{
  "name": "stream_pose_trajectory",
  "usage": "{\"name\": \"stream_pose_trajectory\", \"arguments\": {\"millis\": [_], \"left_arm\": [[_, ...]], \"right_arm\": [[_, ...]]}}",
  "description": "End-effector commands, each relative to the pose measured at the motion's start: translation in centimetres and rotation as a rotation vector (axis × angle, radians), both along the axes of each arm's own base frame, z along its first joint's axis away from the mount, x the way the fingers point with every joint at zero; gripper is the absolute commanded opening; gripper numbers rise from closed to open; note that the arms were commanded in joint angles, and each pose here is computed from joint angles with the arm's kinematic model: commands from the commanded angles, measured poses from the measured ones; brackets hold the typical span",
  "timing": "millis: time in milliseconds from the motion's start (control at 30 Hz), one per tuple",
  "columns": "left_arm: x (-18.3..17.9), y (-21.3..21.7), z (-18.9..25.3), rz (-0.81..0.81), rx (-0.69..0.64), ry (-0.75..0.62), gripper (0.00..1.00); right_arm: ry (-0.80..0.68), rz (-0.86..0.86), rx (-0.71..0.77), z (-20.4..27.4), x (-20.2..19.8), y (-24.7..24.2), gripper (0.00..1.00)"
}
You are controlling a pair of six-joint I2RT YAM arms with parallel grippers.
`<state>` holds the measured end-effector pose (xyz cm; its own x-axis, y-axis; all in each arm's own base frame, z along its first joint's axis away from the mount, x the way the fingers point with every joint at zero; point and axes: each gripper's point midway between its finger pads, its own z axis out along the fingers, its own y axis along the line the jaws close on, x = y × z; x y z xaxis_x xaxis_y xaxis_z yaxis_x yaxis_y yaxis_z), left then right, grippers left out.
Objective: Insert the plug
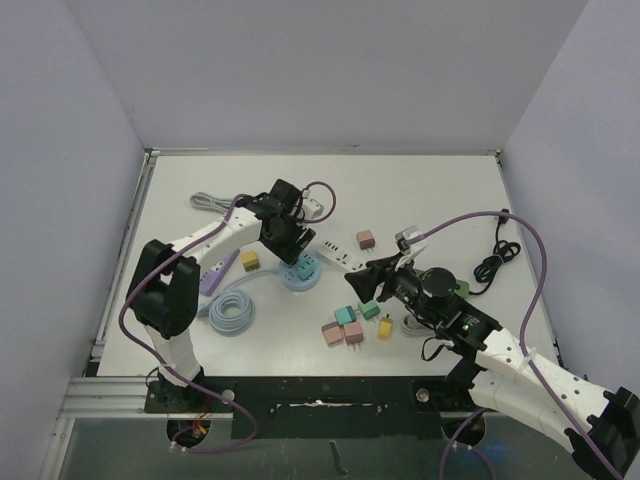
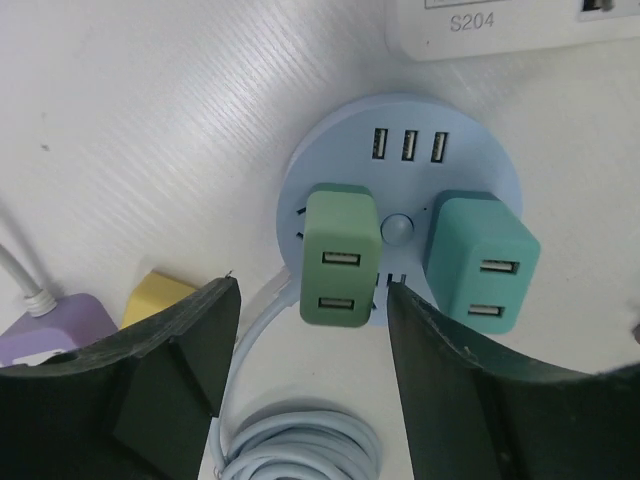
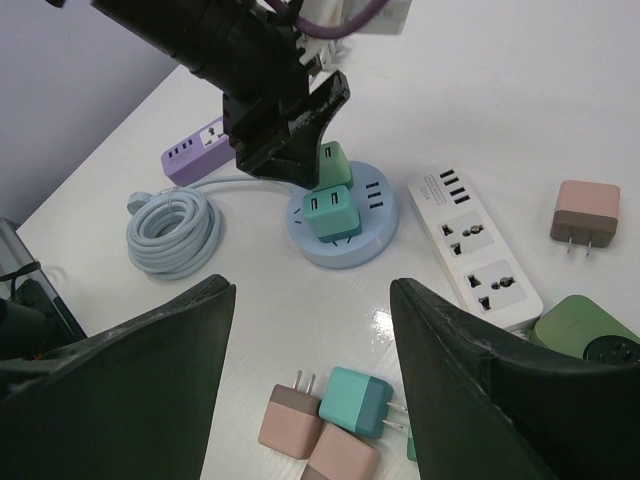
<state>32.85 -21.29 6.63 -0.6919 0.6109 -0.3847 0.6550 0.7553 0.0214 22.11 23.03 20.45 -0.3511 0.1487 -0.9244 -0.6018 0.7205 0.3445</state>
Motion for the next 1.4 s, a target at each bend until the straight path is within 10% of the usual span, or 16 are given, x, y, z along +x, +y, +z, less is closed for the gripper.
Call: {"name": "stream_pose_trajectory", "arguments": {"millis": [0, 700, 1100, 1367], "left_arm": [[1.3, -1.4, 8.0, -0.025, -0.123, -0.162, 0.59], [-6.6, 3.4, 23.8, 0.327, -0.793, -0.578, 0.71], [-9.5, 5.1, 18.9, 0.567, -0.913, -0.437, 0.84], [-9.4, 2.8, 15.6, 0.549, -0.995, -0.329, 0.84]], "right_arm": [[-0.042, -0.029, 0.06, 1.6, 0.3, -0.4, 0.64], [0.391, -0.17, -0.192, -6.3, 0.3, -1.5, 0.7], [0.717, -0.564, -0.505, -11.7, -2.3, -5.6, 0.64], [0.811, -0.742, -0.452, -13.5, -4.8, -8.7, 0.6]]}}
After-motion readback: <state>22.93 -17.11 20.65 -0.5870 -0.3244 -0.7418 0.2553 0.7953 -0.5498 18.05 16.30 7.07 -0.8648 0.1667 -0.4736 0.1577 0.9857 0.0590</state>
